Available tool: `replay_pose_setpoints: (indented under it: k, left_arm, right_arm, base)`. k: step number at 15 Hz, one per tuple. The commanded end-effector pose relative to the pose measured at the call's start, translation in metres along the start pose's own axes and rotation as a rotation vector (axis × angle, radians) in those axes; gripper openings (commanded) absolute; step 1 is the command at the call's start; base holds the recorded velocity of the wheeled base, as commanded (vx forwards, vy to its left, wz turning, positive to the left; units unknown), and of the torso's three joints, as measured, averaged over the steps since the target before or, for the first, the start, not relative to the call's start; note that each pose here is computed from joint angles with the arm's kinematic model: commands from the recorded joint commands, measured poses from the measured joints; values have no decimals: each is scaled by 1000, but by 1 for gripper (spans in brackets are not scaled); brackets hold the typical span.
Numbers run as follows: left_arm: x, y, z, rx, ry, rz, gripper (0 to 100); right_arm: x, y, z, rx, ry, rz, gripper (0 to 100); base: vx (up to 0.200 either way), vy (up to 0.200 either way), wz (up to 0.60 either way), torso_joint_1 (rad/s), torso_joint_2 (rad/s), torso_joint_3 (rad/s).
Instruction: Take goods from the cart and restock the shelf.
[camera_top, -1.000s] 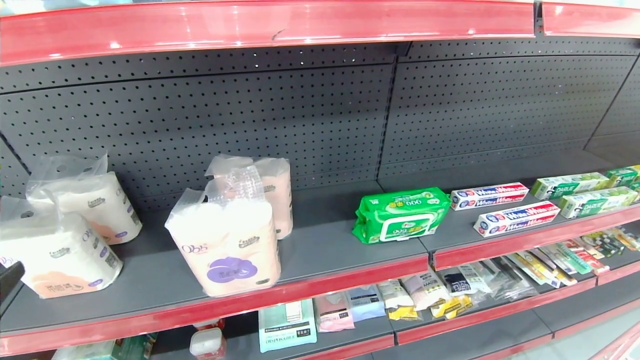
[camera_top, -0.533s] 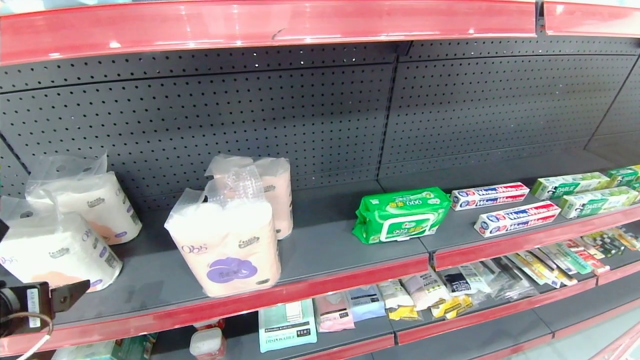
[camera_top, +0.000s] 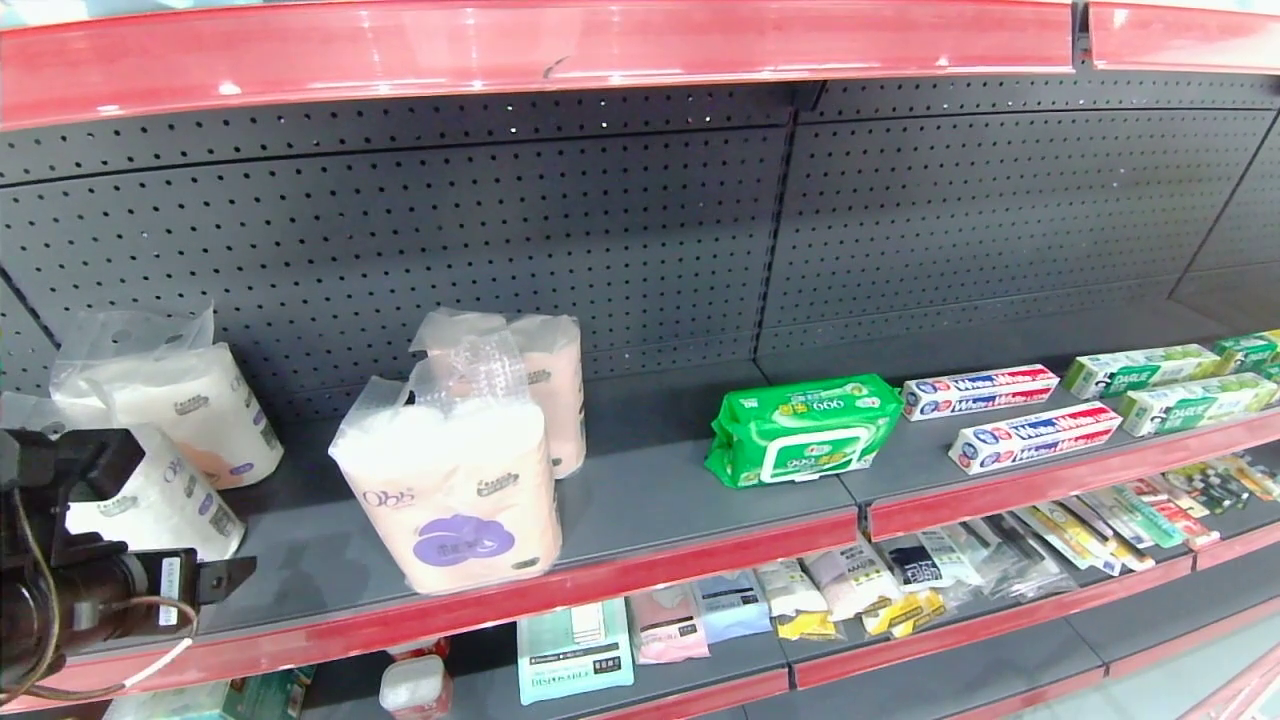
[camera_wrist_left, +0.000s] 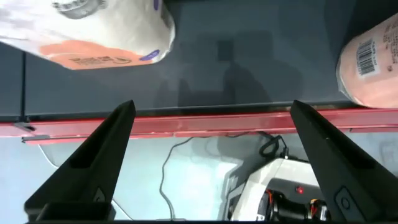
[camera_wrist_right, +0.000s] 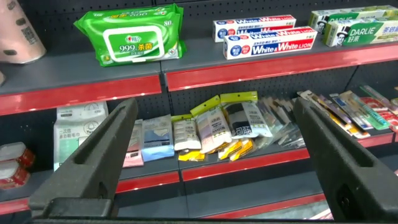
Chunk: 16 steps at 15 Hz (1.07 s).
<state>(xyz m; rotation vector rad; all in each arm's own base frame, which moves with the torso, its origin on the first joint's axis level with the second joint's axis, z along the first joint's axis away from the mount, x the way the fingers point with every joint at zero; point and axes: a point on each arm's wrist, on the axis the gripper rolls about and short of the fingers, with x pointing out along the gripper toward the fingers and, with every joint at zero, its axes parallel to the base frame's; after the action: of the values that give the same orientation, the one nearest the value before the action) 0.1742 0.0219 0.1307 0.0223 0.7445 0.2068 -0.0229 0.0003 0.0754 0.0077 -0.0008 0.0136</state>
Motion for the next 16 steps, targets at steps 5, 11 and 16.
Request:
replay_pose_setpoints:
  k: [5, 11, 16]
  left_arm:
    - [35, -10, 2, 18, 5, -22, 100]
    - [55, -19, 2, 34, 23, -51, 100]
    - [64, -21, 4, 31, 3, -52, 100]
  right_arm:
    - [0, 0, 0, 0, 1, 0, 100]
    - [0, 0, 0, 0, 2, 0, 100]
    - [0, 0, 0, 0, 1, 0, 100]
  base:
    - [0, 0, 0, 0, 0, 0]
    - [0, 0, 0, 0, 0, 0]
    - [0, 0, 0, 0, 0, 0]
